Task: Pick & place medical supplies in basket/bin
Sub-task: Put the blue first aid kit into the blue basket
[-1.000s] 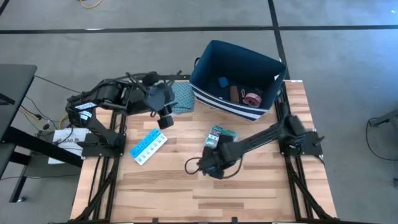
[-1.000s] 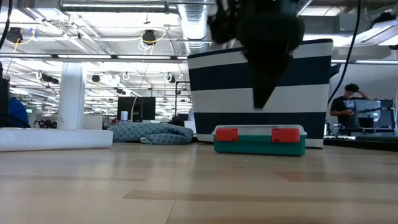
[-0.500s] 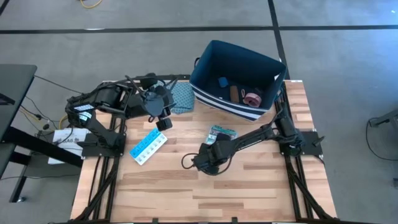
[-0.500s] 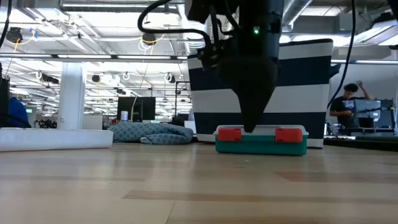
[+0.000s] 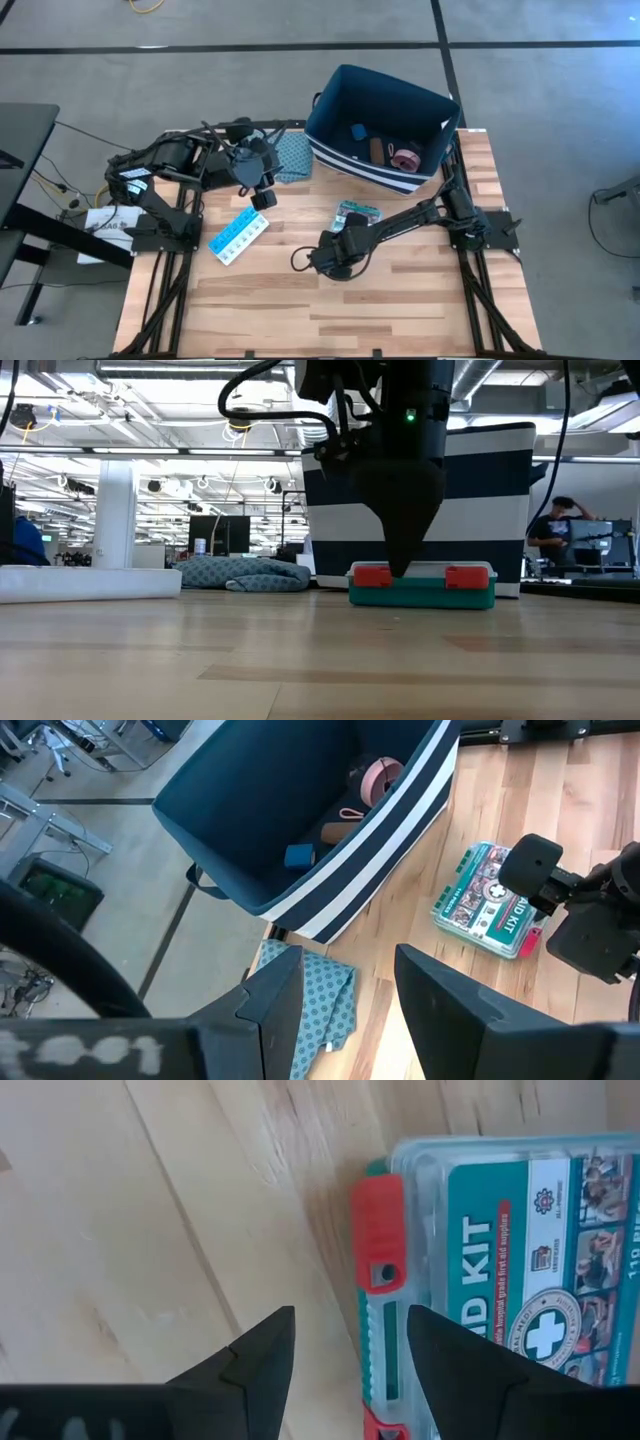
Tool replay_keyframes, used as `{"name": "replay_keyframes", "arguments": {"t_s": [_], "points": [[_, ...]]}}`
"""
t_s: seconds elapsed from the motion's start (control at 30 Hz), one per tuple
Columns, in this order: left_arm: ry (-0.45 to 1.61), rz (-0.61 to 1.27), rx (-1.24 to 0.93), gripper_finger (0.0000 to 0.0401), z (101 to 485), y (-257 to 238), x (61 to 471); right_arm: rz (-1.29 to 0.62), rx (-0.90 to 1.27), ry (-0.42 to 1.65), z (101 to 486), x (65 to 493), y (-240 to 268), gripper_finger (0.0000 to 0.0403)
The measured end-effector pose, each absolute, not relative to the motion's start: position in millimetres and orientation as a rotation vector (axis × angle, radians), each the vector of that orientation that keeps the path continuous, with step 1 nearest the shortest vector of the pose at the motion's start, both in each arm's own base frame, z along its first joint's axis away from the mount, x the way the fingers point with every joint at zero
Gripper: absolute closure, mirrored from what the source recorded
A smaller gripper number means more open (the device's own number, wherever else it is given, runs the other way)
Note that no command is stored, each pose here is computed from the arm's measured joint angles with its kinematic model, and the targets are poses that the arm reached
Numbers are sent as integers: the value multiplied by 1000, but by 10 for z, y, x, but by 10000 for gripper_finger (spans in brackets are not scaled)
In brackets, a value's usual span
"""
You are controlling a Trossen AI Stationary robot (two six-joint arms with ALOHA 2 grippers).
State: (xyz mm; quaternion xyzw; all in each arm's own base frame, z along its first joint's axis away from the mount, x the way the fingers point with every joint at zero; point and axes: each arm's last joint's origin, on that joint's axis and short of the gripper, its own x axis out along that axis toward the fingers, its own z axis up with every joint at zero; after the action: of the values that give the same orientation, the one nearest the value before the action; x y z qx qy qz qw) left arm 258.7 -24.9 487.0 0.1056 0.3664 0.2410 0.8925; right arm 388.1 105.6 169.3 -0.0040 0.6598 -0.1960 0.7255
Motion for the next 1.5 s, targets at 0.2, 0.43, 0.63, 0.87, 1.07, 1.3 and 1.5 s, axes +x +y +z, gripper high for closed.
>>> {"name": "replay_keyframes", "arguments": {"t_s": [0.2,0.43,0.63,0.87,1.07,1.3,1.5], "points": [[766,501,219,251,4865,-248,2585,-419,-49,1506,1697,3833,1056,215],[780,502,221,251,4856,-246,2573,-423,-90,1572,1704,3759,1065,217],[786,502,223,251,4851,-246,2568,-292,-224,1608,1710,3727,1134,219],[808,496,228,251,4838,-245,2553,-187,-323,1707,1745,3614,1206,220],[809,495,229,250,4837,-245,2555,-184,-326,1700,1743,3615,1220,222],[820,492,240,250,4831,-244,2548,-161,-297,1614,1727,3700,1248,221],[865,461,241,250,4804,-248,2521,-148,-276,1582,1722,3755,1211,222]]}}
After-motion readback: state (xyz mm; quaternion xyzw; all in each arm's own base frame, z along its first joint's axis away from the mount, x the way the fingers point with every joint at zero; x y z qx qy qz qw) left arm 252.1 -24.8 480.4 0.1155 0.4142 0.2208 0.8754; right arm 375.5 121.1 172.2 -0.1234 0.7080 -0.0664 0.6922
